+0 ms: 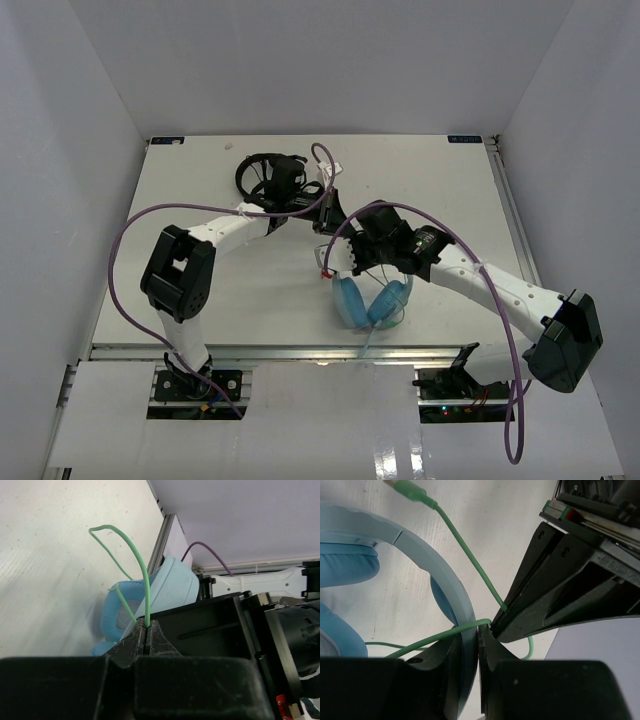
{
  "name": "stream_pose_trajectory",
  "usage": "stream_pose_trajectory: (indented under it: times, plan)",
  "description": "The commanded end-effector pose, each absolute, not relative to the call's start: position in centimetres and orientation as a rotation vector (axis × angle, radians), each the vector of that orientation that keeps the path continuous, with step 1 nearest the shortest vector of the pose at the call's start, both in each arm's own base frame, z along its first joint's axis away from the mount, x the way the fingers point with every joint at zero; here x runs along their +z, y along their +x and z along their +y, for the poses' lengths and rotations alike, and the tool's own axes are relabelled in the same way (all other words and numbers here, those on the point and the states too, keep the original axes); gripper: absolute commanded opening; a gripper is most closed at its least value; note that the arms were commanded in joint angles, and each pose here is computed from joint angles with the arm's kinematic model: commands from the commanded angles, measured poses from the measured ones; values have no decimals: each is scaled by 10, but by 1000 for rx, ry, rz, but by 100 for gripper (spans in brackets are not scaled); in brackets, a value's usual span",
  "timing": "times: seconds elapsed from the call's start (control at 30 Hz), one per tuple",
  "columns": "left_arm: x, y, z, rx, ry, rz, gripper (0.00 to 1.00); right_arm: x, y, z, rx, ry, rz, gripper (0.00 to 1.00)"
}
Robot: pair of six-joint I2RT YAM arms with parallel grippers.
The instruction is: Wrap the headphones
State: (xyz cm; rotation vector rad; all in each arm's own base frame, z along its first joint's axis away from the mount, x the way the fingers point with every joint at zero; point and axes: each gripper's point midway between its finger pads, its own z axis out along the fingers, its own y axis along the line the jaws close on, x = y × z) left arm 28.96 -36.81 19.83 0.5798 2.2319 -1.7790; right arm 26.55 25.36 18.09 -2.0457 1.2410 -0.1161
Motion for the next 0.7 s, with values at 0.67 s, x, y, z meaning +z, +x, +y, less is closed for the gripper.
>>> stream_pose_trajectory:
  times: [0.67]
  plan:
    - [171,264,-340,-1521,664,2410,0,270,330,214,-343,-1651,1338,8]
